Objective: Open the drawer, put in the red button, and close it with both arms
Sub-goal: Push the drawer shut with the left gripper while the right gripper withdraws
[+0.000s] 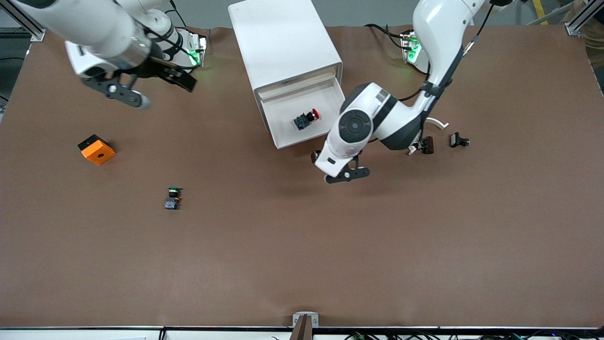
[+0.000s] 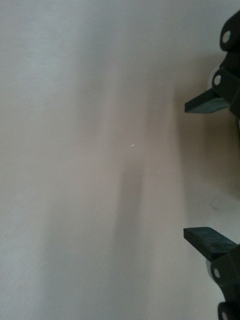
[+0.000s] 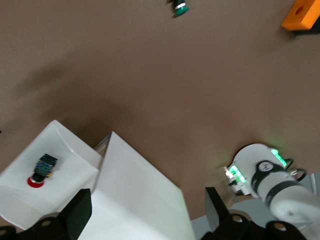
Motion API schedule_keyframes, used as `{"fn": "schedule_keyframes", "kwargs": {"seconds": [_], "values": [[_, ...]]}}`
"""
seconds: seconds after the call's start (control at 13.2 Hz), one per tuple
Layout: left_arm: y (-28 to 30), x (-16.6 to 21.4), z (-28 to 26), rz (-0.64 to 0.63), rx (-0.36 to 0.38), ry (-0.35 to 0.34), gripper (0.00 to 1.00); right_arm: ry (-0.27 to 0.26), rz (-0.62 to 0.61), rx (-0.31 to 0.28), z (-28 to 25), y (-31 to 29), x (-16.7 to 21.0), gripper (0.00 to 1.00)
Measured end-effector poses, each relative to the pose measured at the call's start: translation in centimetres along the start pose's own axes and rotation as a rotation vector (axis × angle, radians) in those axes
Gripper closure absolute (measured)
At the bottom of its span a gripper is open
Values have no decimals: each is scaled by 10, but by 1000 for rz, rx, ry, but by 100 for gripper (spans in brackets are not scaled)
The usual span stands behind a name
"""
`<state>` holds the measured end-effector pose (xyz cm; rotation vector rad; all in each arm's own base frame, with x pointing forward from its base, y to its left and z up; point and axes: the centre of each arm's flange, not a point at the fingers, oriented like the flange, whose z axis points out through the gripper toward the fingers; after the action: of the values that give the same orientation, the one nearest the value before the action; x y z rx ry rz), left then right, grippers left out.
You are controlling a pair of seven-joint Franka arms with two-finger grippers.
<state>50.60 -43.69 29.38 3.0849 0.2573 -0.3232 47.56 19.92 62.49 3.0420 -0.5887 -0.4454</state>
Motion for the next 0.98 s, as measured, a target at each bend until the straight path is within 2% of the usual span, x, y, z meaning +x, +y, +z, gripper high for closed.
{"fn": "schedule_keyframes", "kwargs": {"seconds": [0.3,0.68,0.98], "values": [[22,-36,18,35,27,-19,0,6,-130,34,-6,87,38,0],[51,-93,34,40,35,-72,0,87,-310,75,16,168,98,0],[72,-148,45,49,45,-115,0,121,-334,69,27,189,108,0]]}}
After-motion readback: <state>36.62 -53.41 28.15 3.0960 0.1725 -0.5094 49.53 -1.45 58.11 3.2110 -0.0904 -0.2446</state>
